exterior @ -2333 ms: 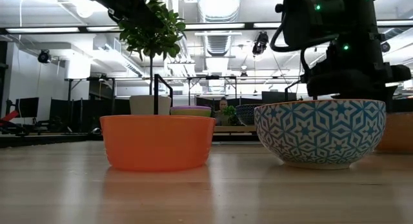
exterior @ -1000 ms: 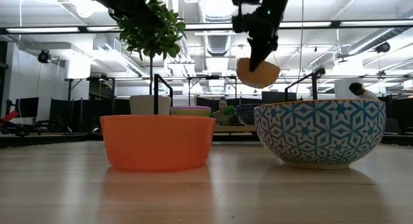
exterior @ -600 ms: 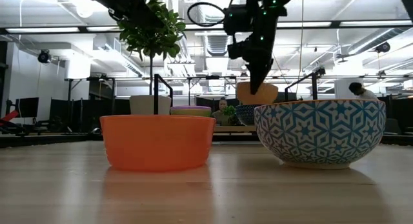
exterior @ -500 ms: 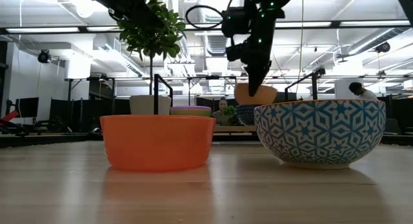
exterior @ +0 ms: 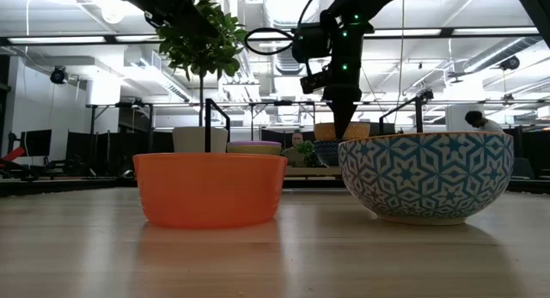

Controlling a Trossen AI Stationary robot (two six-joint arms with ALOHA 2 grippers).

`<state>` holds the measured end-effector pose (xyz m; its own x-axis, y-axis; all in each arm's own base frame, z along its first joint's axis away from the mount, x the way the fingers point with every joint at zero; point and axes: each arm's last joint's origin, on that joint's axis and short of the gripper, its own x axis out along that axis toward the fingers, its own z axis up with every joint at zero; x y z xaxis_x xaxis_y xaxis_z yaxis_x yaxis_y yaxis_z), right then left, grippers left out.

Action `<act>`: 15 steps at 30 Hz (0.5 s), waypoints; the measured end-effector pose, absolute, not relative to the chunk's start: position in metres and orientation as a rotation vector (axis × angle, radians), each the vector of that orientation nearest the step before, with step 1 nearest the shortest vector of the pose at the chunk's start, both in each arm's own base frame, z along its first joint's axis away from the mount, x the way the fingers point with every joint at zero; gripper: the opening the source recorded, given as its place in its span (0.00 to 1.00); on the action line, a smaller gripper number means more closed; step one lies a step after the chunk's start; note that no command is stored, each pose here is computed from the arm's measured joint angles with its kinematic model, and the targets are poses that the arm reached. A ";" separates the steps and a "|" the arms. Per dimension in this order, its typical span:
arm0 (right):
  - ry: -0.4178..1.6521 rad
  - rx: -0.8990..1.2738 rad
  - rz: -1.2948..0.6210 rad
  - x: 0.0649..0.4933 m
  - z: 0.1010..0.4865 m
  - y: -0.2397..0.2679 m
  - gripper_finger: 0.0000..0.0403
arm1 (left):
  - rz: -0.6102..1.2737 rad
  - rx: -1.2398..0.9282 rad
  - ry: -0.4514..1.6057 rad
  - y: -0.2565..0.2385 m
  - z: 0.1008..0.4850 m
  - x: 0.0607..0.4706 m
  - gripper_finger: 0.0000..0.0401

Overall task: Place and stack bowls onto a shelf
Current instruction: Stack the light blue bowl on top of the yellow bowl on the shelf

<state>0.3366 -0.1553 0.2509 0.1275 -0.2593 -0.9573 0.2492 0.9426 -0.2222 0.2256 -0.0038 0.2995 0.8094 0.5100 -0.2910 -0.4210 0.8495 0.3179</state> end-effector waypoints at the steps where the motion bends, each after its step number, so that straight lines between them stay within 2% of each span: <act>1: 1.394 -0.009 -0.370 0.337 0.251 -0.155 0.05 | 0.503 0.244 0.378 -0.004 0.300 0.226 0.00; 9: 1.381 -0.045 -0.418 0.338 0.252 -0.158 0.18 | 0.502 0.248 0.381 -0.004 0.299 0.226 0.00; 15: 1.380 -0.052 -0.428 0.336 0.256 -0.157 0.20 | 0.502 0.248 0.381 -0.004 0.299 0.226 0.00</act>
